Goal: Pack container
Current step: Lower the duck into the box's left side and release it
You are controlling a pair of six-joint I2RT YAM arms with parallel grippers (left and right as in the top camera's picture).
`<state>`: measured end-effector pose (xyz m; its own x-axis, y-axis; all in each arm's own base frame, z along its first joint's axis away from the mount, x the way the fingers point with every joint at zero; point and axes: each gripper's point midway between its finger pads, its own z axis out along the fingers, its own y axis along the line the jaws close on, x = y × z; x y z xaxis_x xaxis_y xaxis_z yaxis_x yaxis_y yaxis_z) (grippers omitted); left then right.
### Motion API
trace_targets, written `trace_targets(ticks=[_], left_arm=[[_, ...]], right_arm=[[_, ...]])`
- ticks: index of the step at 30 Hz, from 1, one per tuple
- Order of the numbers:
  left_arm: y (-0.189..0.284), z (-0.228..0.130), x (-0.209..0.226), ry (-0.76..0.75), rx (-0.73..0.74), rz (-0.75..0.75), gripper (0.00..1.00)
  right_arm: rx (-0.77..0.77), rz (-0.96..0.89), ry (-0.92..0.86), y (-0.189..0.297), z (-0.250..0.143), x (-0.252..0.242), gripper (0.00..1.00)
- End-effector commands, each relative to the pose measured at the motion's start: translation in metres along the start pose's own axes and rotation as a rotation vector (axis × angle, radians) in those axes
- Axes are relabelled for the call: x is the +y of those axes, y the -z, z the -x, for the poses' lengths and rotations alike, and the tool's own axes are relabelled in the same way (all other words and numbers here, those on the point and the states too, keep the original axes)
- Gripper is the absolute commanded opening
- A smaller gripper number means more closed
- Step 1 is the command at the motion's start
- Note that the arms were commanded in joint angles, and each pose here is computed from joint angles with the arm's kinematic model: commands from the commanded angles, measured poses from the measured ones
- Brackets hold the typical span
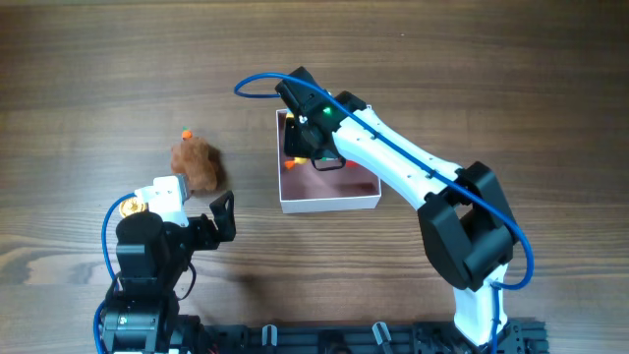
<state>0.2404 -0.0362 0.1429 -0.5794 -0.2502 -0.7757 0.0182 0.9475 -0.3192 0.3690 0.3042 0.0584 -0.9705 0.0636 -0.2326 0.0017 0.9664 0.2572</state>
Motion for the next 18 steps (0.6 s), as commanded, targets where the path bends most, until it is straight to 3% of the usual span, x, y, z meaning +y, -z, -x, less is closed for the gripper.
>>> trace_targets(ticks=[1, 12, 13, 15, 18], left_arm=[[0.004, 0.009, -0.006, 0.009, -0.023, -0.016, 1.0], [0.004, 0.009, -0.006, 0.009, -0.023, -0.016, 1.0], [0.004, 0.009, -0.006, 0.009, -0.023, -0.016, 1.0], [0.004, 0.009, -0.006, 0.009, -0.023, -0.016, 1.0], [0.004, 0.009, -0.006, 0.009, -0.023, -0.016, 1.0]], right_arm=[[0.017, -0.011, -0.019, -0.012, -0.003, -0.002, 0.04], [0.072, 0.0, -0.019, -0.031, -0.014, -0.001, 0.07], [0.073, 0.0, -0.018, -0.031, -0.014, -0.001, 0.16], [0.085, 0.01, -0.018, -0.031, -0.016, 0.0, 0.45], [0.093, 0.014, -0.013, -0.031, -0.019, 0.003, 0.51]])
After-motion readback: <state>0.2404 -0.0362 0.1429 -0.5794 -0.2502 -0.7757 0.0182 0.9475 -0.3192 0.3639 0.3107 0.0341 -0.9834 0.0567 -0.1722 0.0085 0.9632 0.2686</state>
